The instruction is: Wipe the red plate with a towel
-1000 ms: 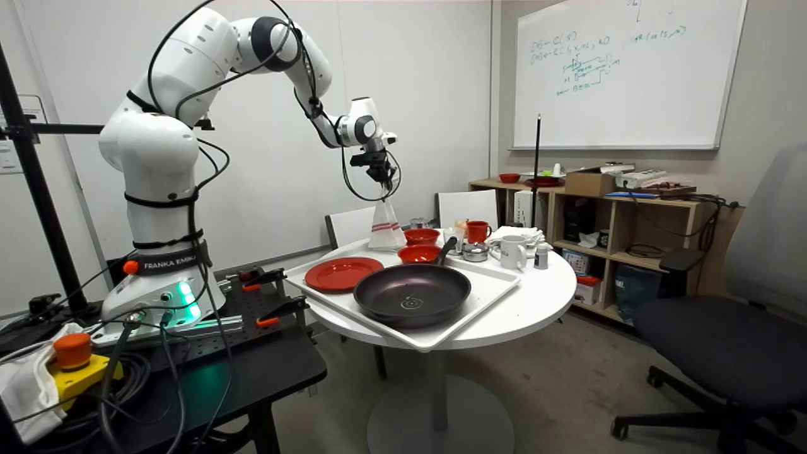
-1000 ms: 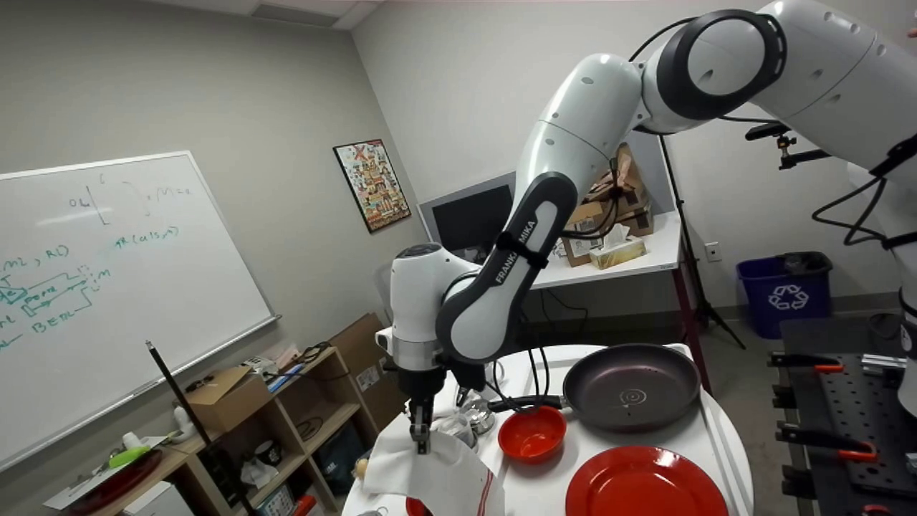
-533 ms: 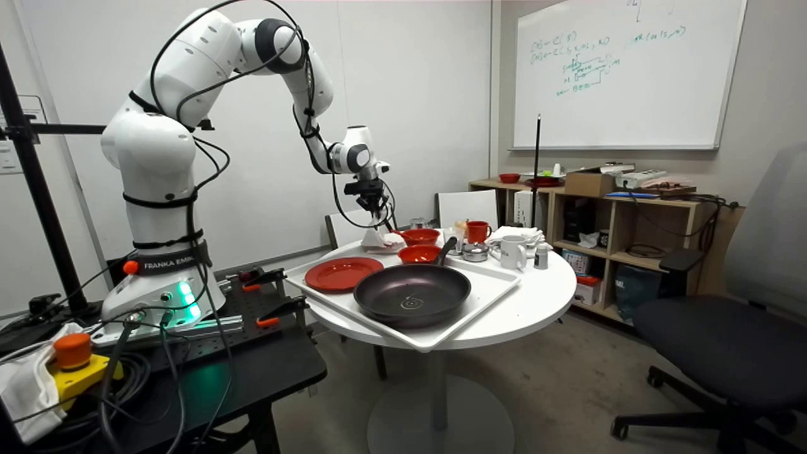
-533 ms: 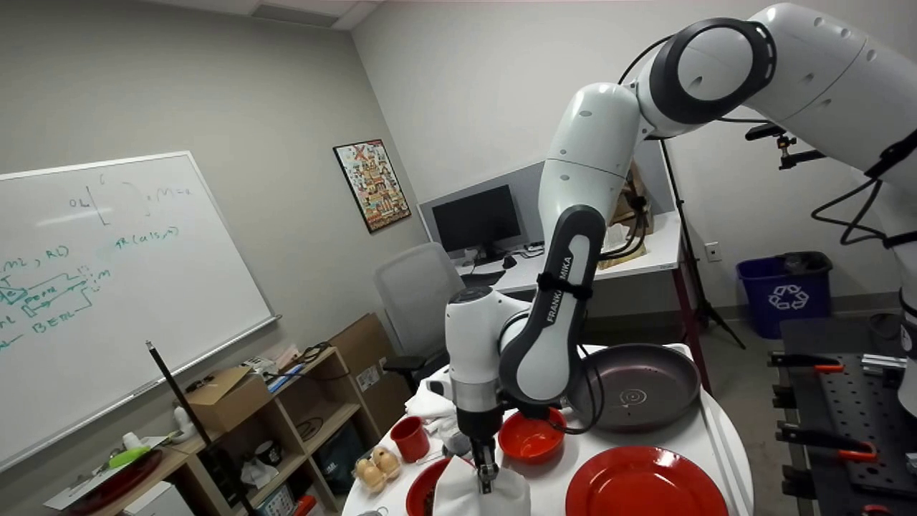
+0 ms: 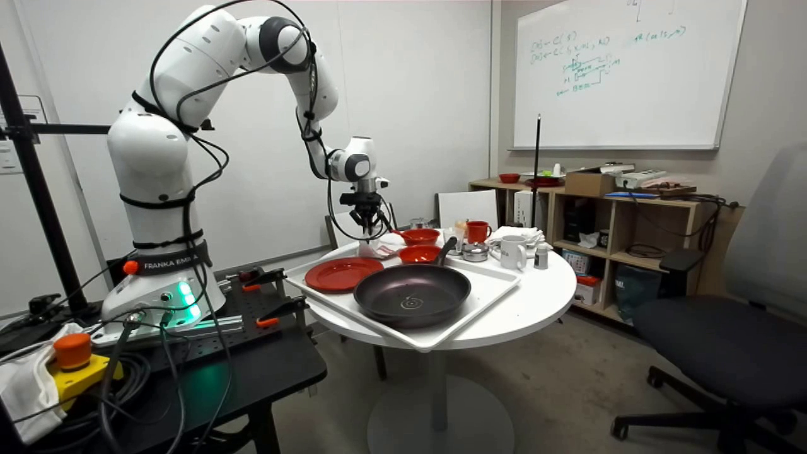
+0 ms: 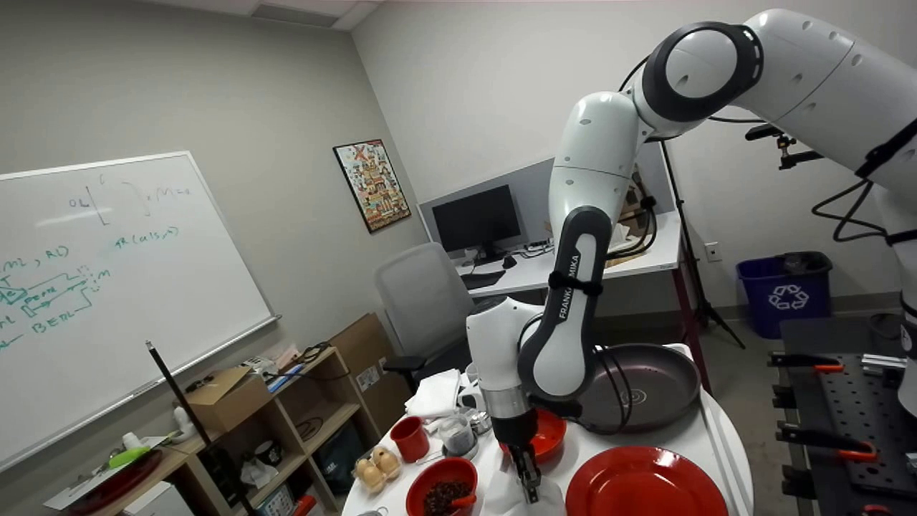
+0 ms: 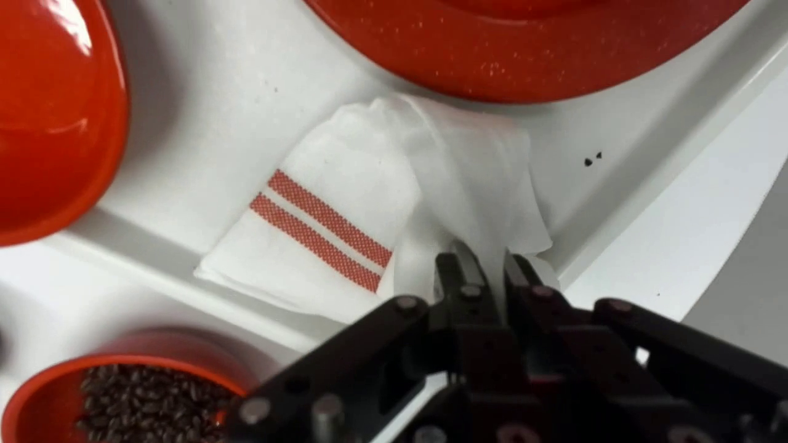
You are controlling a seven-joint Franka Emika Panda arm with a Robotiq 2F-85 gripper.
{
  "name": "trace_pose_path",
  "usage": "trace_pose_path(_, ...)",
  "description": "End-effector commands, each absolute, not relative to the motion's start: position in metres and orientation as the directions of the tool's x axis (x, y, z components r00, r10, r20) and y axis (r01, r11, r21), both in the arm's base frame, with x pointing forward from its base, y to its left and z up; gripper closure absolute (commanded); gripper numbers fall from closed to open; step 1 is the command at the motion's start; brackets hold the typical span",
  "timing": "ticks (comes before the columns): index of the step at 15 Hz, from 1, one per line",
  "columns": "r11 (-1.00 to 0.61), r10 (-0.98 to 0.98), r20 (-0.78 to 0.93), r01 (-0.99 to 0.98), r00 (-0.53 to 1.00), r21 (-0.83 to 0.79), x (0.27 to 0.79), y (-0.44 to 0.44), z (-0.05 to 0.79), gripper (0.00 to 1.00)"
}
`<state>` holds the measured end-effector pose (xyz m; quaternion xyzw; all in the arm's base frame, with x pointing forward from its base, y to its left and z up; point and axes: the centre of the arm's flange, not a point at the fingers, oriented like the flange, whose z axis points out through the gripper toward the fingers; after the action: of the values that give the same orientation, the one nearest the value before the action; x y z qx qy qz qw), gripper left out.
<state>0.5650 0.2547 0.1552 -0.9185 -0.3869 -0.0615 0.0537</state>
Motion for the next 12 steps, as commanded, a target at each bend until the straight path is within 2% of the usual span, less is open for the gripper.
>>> trace_pose_path(1,-0.730,0.668,0.076,0.672,0.740,-0.125,0.591,0.237,0.150,0.93)
trace_pose_path(6,-0.762,0.633,0.026,0.629,0.774,-0.156,0.605,0.215,0.122,0.93)
trace_pose_path(12,-0.748,0.645,0.013,0.635,0.764,-0.193,0.593,0.203,0.078,0.93)
